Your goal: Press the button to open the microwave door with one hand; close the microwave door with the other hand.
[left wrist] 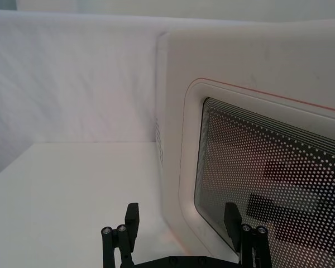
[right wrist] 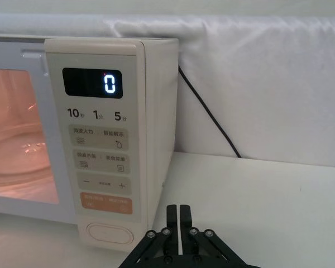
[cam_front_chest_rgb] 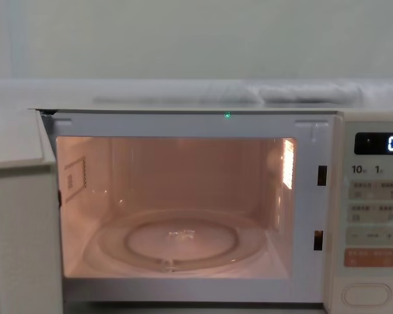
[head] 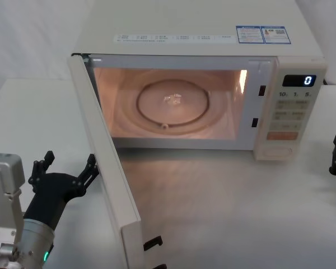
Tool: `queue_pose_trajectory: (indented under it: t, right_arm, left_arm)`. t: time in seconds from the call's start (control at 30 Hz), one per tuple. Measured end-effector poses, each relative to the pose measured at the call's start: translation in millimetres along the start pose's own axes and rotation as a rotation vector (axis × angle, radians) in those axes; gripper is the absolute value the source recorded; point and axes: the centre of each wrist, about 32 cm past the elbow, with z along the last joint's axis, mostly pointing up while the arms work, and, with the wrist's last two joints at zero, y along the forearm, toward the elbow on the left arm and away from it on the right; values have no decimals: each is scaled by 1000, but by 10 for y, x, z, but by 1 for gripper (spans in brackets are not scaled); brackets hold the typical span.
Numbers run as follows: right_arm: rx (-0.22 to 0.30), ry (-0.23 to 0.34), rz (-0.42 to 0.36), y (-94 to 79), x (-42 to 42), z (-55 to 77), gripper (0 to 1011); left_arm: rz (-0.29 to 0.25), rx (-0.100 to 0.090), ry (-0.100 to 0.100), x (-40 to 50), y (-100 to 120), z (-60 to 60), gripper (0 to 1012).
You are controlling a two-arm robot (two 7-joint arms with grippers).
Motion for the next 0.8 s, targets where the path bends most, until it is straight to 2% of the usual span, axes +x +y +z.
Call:
queue_pose_trajectory:
  t: [0.17, 0.43, 0.53, 0.6, 0.63, 0.67, 0.8]
  right_arm:
    - [-3, 0, 0, 3, -8, -4, 153]
    - [-5, 0, 0, 6, -15, -7, 422]
    - [-5, 0, 0, 6, -15, -7, 484]
    - [-6, 0, 0, 7, -17, -9, 588]
    - [-6, 0, 0, 7, -17, -9, 588]
    - [-6, 0, 0, 7, -18, -9, 645]
    - [-7, 1, 0, 8, -19, -10, 764]
  left_arm:
    - [0, 0, 0, 0, 0, 0, 1001]
    - [0, 0, 0, 0, 0, 0, 1001]
    - [0, 0, 0, 0, 0, 0, 1001]
    - [0, 0, 0, 0, 0, 0, 1001]
    - [0, 0, 0, 0, 0, 0, 1001]
    - [0, 0, 0, 0, 0, 0, 1001]
    - [0, 0, 0, 0, 0, 0, 1001]
